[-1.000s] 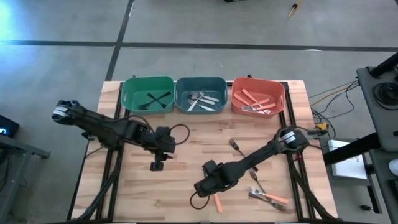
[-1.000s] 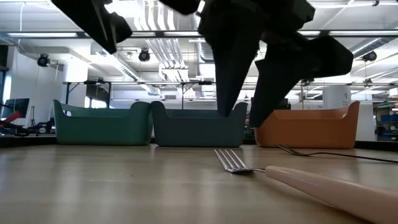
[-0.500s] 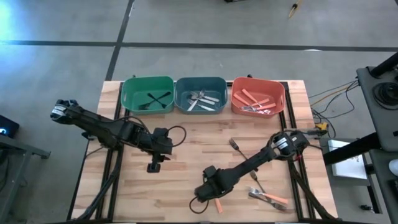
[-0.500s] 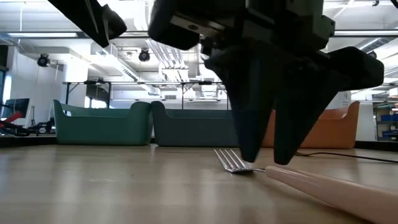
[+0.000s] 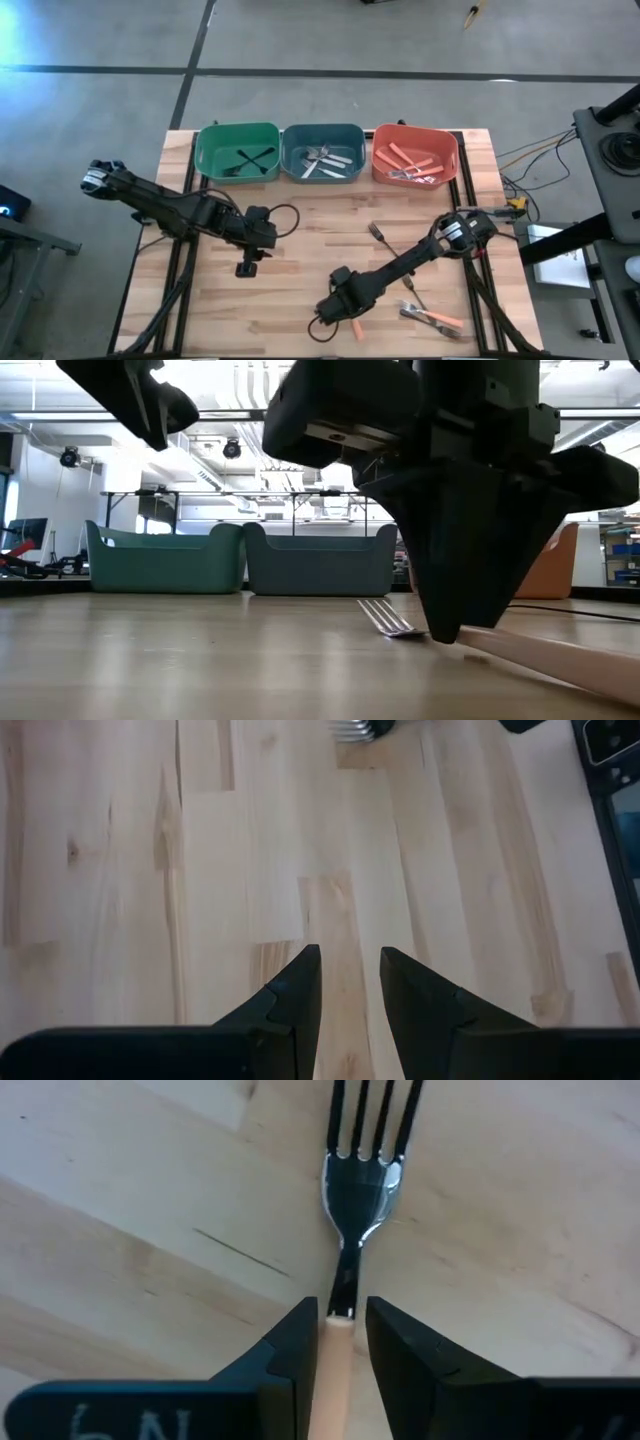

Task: Sort silverware by color (type)
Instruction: Put the orange fork into the orange bin

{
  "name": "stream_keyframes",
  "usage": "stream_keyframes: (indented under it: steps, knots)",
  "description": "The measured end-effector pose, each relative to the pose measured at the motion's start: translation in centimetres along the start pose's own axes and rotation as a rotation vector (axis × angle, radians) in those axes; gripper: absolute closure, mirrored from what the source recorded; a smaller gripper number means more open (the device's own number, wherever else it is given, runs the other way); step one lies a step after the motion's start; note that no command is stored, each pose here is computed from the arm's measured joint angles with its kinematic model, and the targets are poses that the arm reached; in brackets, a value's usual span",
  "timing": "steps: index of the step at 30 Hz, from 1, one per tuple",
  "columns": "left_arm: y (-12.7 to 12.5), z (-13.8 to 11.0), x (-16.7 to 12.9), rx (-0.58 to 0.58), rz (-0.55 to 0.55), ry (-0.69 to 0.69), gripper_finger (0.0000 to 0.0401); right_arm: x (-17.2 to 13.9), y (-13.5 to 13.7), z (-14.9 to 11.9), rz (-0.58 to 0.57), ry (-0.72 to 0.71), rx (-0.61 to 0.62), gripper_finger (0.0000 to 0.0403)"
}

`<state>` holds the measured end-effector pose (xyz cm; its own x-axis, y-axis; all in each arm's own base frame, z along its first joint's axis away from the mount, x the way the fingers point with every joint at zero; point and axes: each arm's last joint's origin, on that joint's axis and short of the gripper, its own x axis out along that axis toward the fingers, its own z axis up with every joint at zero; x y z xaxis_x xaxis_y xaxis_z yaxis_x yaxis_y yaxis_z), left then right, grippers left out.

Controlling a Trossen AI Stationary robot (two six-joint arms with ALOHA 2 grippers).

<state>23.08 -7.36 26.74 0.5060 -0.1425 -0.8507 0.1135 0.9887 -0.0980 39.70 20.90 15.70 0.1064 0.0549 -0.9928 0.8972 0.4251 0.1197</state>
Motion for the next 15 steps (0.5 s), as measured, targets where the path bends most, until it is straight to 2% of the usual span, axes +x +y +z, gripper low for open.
stream_keyframes:
  steps: [11,15]
  knots:
    - [0.0,-0.1,0.2,0.021,0.005,0.001,0.0313,2.0,-0.3,0.0,-0.057,0.041,-0.063,0.0327]
    - [0.1,-0.1,0.2,0.023,0.03,-0.007,0.0313,1.5,-0.4,0.0,-0.059,0.035,-0.081,0.0358]
